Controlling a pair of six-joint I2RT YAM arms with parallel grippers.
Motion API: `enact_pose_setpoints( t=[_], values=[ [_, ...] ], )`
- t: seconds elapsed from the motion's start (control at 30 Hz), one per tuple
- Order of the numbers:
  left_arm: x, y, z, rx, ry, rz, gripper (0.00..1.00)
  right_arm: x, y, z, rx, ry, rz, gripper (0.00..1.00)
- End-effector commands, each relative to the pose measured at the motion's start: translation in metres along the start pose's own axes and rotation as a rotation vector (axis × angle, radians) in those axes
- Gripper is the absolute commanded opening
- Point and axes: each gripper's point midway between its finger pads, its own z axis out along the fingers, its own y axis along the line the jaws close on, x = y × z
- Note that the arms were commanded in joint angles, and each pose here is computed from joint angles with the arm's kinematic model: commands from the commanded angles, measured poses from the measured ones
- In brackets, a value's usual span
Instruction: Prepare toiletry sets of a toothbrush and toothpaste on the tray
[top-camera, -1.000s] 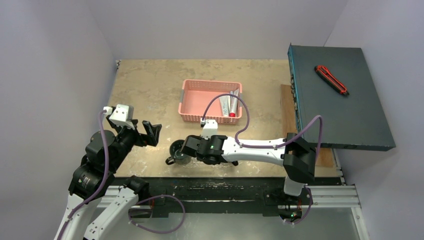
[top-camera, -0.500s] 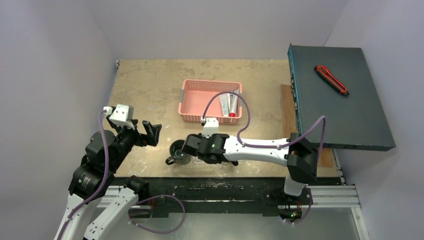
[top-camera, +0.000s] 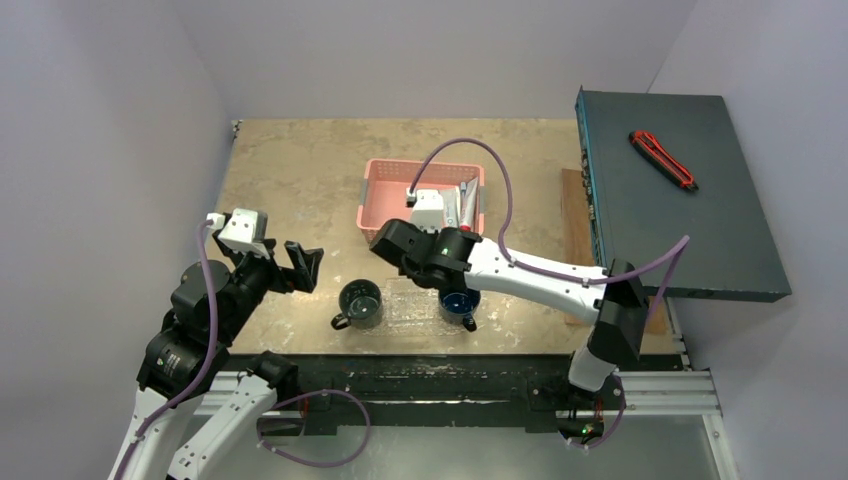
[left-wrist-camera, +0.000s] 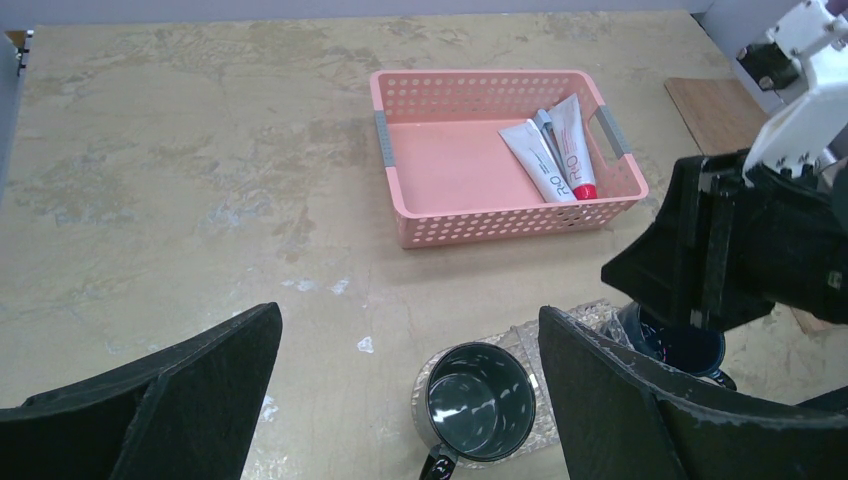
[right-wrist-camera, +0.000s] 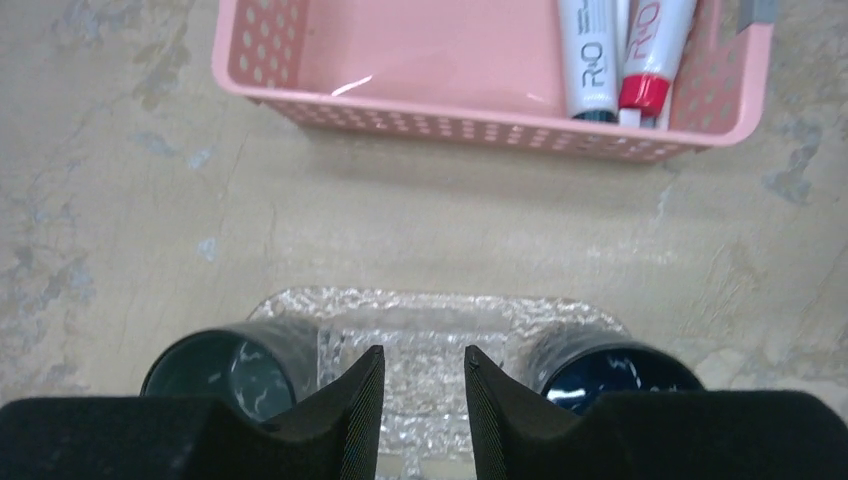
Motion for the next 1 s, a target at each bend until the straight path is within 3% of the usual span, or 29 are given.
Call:
enact_pose_setpoints(
  t=[0.0,0.37,0.97],
  values=[
    [-0.014,-0.003,-0.001,0.009,-0.038,-0.011,1.00,-0.034,-0.015,0.013,0.049,-0.040,-0.059,0.38],
    [-0.014,-0.004,-0.001,0.017,-0.037,-0.011,1.00,-0.081,-0.052,0.071,0.214,-0.066,-0.045,0.40],
    [-0.014,-0.013,-0.001,0.061,-0.030,-0.018,1.00,-0.094,-0.111,0.163,0.470,-0.027,0.032,0.43]
  ],
)
